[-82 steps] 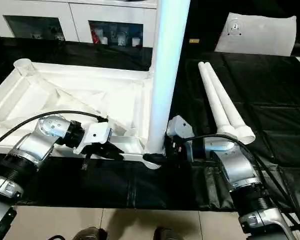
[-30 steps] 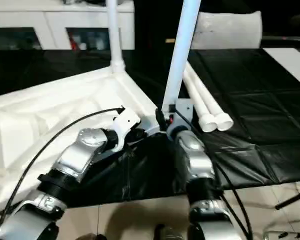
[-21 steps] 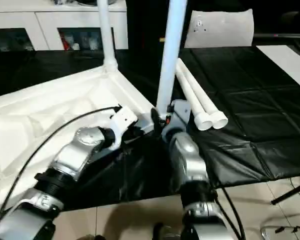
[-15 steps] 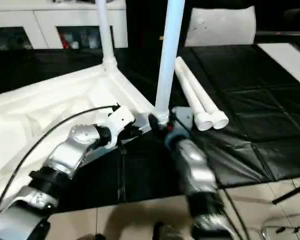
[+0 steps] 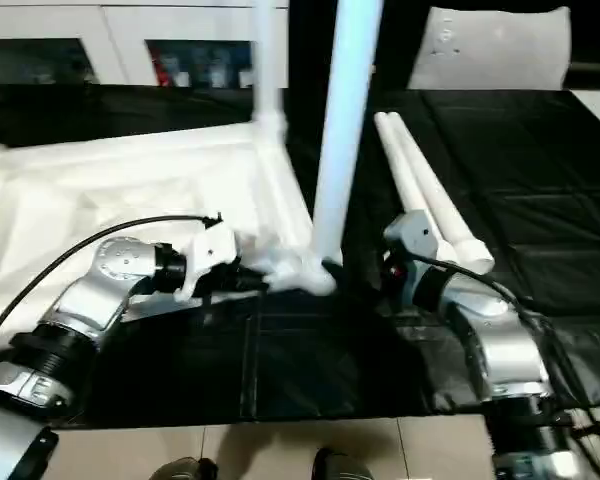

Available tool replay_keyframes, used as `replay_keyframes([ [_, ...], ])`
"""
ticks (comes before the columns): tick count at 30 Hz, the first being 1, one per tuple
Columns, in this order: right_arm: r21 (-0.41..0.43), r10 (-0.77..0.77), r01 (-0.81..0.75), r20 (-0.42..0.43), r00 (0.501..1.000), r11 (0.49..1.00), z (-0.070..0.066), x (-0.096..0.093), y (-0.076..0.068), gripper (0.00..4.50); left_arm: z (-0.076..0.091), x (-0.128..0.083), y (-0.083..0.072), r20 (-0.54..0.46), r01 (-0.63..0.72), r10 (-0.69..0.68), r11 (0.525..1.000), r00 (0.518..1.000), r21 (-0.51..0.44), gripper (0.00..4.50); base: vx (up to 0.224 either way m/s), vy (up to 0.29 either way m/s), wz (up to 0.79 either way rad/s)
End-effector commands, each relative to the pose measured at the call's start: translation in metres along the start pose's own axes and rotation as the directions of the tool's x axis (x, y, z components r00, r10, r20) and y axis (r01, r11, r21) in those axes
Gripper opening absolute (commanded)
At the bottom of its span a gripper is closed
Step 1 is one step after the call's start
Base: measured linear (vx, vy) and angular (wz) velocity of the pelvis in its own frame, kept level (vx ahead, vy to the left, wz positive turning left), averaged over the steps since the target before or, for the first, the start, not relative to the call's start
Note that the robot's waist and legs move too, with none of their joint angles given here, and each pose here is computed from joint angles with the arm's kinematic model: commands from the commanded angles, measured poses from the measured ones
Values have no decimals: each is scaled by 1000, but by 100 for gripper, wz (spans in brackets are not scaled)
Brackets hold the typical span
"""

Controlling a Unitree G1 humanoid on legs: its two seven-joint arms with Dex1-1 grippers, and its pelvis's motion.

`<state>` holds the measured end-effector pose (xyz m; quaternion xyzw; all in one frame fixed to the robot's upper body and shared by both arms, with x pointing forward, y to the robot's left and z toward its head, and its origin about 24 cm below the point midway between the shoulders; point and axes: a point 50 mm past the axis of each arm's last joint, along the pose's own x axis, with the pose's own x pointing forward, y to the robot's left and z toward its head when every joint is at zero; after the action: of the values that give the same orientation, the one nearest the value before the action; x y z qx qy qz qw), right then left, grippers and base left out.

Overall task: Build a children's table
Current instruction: Rotate leg to tighten

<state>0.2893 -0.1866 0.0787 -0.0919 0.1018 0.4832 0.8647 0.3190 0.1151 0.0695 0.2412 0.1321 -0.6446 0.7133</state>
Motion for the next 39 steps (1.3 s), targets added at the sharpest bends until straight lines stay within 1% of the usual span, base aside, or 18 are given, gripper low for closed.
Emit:
replay_keyframes([
  [1, -28, 92, -94, -40, 995, 995, 2, 0, 3, 444, -3, 4, -6, -49, 113, -111, 993, 993, 35, 0, 0, 0, 0],
  [4, -31, 222, -226, -99, 970, 974, 1, -2, 4, 444, -3, -2, -7, -54, 204, -201, 977, 978, 57, 0, 0, 0, 0],
  [5, -31, 222, -226, -99, 970, 974, 1, -2, 4, 444, -3, -2, -7, -54, 204, -201, 977, 978, 57, 0, 0, 0, 0],
  [7, -35, 275, -281, -116, 954, 959, 1, 1, 6, 418, -3, -5, -8, -71, 239, -234, 968, 970, 74, 0, 0, 0, 0],
  [8, -37, 288, -294, -121, 950, 955, 1, 1, 6, 418, -2, -5, -7, -74, 247, -241, 966, 968, 81, 0, 0, 0, 0],
  [10, -37, 311, -318, -127, 942, 947, 1, 5, 7, 391, -3, -7, -7, -85, 269, -262, 960, 961, 82, 0, 0, 0, 0],
  [12, -41, 316, -324, -131, 940, 945, 1, 6, 7, 391, -2, -7, -7, -87, 272, -264, 958, 960, 87, 0, 0, 0, 0],
  [13, -42, 327, -335, -131, 936, 941, 1, 7, 8, 366, -2, -8, -6, -88, 274, -266, 958, 960, 89, 0, 0, 0, 0],
  [14, -42, 339, -347, -131, 932, 937, 2, 9, 9, 366, -2, -8, -6, -91, 277, -269, 956, 959, 94, 0, 0, 0, 0],
  [21, -45, 388, -398, -140, 911, 916, 1, 16, 12, 309, -1, -8, -4, -91, 298, -289, 949, 953, 102, 0, 0, 0, 0],
  [22, -47, 393, -402, -142, 909, 914, 0, 17, 12, 291, -1, -8, -4, -91, 299, -290, 949, 953, 103, 0, 0, 0, 0],
  [26, -45, 399, -408, -142, 906, 912, 0, 19, 13, 273, -1, -8, -3, -91, 297, -288, 949, 953, 103, 0, 0, 0, 0],
  [30, -15, 396, -401, -122, 910, 916, -2, 22, 16, 268, -2, -9, -2, -47, 255, -252, 965, 967, 57, 0, 0, 0, 0],
  [32, 21, 370, -370, -96, 924, 929, -3, 25, 18, 268, 0, -8, 0, -20, 215, -215, 976, 976, 31, 0, 0, 0, 0],
  [33, 72, 324, -320, -47, 945, 945, -4, 29, 20, 268, 1, -4, 2, -3, 153, -153, 988, 988, 2, 0, 0, 0, 0],
  [36, 103, 279, -274, -29, 960, 956, -5, 33, 21, 267, 2, -1, 4, 3, 109, -109, 994, 994, -22, 0, 0, 0, 0],
  [38, 166, 133, -131, -3, 991, 977, -11, 47, 25, 267, 7, 9, 7, 31, -5, 7, 997, 1000, -81, 0, 0, 0, 0],
  [39, 166, 133, -131, -3, 991, 977, -11, 47, 25, 266, 7, 9, 7, 31, -5, 7, 997, 1000, -81, 0, 0, 0, 0],
])
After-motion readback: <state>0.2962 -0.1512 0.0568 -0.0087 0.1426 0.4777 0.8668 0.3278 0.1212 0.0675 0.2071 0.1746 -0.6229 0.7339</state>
